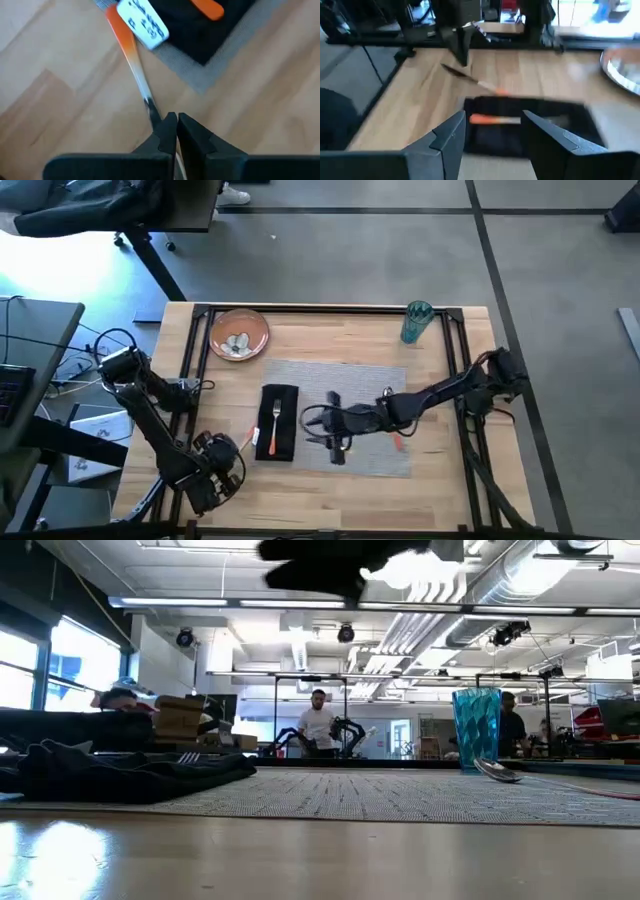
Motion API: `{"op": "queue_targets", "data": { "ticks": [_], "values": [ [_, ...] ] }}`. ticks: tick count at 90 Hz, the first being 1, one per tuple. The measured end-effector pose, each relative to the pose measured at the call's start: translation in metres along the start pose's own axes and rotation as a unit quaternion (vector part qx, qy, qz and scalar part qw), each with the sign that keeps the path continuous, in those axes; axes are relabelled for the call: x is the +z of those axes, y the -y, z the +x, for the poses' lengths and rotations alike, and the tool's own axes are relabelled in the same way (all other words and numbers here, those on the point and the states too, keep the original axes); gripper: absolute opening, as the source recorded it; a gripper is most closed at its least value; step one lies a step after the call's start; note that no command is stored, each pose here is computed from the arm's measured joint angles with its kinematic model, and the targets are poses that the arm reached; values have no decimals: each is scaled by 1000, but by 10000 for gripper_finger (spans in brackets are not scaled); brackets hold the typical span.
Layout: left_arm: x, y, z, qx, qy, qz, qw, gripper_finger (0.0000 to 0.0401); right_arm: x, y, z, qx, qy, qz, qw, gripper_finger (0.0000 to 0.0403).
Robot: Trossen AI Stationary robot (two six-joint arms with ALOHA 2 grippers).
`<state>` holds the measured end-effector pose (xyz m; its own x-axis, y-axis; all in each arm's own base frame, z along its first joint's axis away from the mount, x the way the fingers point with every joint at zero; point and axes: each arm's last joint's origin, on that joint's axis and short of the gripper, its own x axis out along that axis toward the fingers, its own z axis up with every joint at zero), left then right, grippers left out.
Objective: Set table place
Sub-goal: Put the orange table knife on the gray table mat beside the orange spoon
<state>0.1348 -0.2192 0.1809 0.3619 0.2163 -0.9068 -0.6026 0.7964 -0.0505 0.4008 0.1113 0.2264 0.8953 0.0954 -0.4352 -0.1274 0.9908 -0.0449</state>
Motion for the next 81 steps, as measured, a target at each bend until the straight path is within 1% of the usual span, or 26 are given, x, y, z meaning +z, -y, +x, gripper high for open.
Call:
{"op": "queue_targets", "data": {
  "ticks": [4,18,28,37,44,57,68,72,81],
  "values": [
    [-6,-1,-3,-7,7,-6,1000,0,3,2,16,7,-14,-14,1000,171],
    [-26,-4,-13,-27,5,-41,999,0,20,9,66,24,-61,-37,997,171],
    [-36,-8,-19,-37,1,-34,999,0,31,15,98,29,-69,-55,996,171],
    [-36,-14,-27,-45,2,-37,998,0,33,23,125,32,-82,-63,994,171],
    [-32,-19,-35,-57,17,-41,997,0,30,29,144,45,-88,-59,993,171],
    [-21,-29,-47,-76,58,-46,994,0,24,37,173,66,-74,-54,994,171],
    [-13,-33,-49,-69,74,-46,994,0,12,39,187,83,-47,-52,994,171],
    [-12,-33,-48,-64,76,-46,994,0,3,39,191,92,-51,-50,993,171],
    [-7,-33,-46,-56,79,-56,994,1,-13,40,199,93,-63,-49,992,171]
  ]
}}
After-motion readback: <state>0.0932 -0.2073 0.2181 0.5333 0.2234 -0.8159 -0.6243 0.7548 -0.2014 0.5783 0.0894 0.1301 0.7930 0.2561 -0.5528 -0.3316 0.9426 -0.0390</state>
